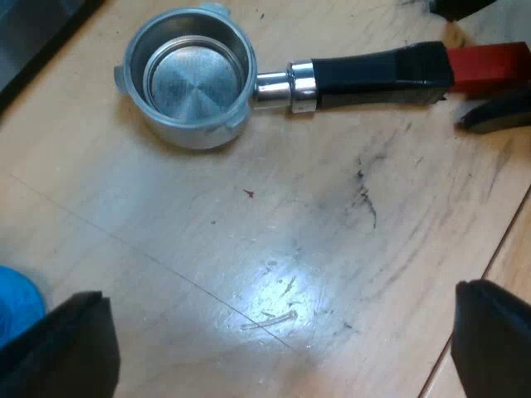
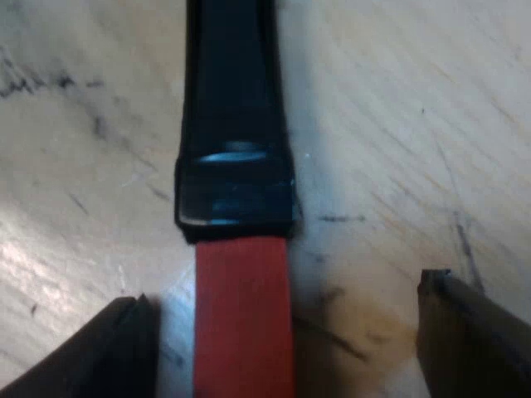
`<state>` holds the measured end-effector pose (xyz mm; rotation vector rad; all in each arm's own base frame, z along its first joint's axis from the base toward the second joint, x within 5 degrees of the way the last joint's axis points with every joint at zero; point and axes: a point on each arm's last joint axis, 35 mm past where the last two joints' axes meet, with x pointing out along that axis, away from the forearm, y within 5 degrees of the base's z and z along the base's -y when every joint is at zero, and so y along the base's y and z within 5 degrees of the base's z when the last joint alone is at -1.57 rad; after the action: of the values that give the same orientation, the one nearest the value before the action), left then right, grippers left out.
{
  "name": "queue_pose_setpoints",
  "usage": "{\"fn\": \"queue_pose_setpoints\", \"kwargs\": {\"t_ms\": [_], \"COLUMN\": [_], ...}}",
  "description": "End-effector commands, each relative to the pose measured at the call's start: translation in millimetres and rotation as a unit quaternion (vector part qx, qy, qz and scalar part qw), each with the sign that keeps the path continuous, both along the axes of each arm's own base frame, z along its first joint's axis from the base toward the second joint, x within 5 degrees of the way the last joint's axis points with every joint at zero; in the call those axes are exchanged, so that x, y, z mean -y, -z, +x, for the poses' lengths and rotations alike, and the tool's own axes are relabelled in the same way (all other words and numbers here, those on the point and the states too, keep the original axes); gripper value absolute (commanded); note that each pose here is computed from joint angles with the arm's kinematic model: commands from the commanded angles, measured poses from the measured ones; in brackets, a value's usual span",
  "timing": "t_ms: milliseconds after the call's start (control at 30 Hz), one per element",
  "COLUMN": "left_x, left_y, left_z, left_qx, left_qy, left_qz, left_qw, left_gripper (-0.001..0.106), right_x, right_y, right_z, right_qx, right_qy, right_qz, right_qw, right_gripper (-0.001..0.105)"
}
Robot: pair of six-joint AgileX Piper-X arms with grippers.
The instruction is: Grind coffee beans and then tamp
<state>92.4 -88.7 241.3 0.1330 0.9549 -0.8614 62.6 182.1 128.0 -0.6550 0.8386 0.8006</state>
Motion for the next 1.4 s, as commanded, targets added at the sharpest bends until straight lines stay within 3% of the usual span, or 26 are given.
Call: {"fn": "queue_pose_setpoints", "kwargs": {"t_ms": [33, 133, 333, 633, 733, 867, 1067, 1200, 1233, 1267, 1400], "left_x": [0.0, 0.0, 0.2, 0.4, 0.8, 0.8, 0.4, -1.9, -3.6, -5.8, -14.4], "left_y": [-1.3, -2.0, -3.5, -6.7, -11.8, -19.5, -37.5, -48.7, -52.1, -56.5, -68.4], "left_z": [-0.4, -0.3, -0.1, 0.6, 1.4, 2.2, 1.7, -0.5, -1.8, -3.6, -12.2], "left_qx": [0.004, 0.005, 0.006, 0.012, 0.019, 0.028, 0.036, 0.039, 0.045, 0.053, 0.072], "left_qy": [-0.003, -0.003, -0.003, -0.006, -0.008, -0.013, -0.013, -0.016, -0.021, -0.026, -0.037], "left_qz": [0.0, -0.001, -0.002, -0.003, -0.005, -0.006, -0.013, -0.011, -0.008, -0.007, -0.007], "left_qw": [1.0, 1.0, 1.0, 0.9999, 0.9998, 0.9995, 0.9992, 0.999, 0.9987, 0.9982, 0.9967], "left_gripper": [0.083, 0.083, 0.083, 0.083, 0.083, 0.083, 0.083, 0.083, 0.083, 0.083, 0.083], "right_x": [6.8, 9.8, 6.4, -6.9, -9.5, -10.8, -10.6, -10.4, -9.1, -8.8, -11.2], "right_y": [2.9, 2.0, -6.8, -46.5, -61.5, -84.1, -131.6, -142.7, -161.7, -167.1, -178.1], "right_z": [-2.6, -3.6, -4.0, -0.1, 1.1, 2.8, 3.6, 4.0, 3.8, 3.7, 3.6], "right_qx": [-0.031, -0.044, -0.068, -0.078, -0.071, -0.049, -0.005, 0.011, 0.036, 0.047, 0.069], "right_qy": [0.006, 0.015, 0.009, 0.011, 0.013, 0.018, -0.002, -0.009, -0.025, -0.033, -0.047], "right_qz": [-0.034, -0.057, -0.077, -0.124, -0.124, -0.107, -0.032, -0.015, 0.023, 0.042, 0.086], "right_qw": [0.9989, 0.9973, 0.9947, 0.9892, 0.9897, 0.9929, 0.9995, 0.9998, 0.9988, 0.9975, 0.9928], "right_gripper": [0.068, 0.068, 0.068, 0.068, 0.068, 0.068, 0.068, 0.068, 0.068, 0.068, 0.068]}}
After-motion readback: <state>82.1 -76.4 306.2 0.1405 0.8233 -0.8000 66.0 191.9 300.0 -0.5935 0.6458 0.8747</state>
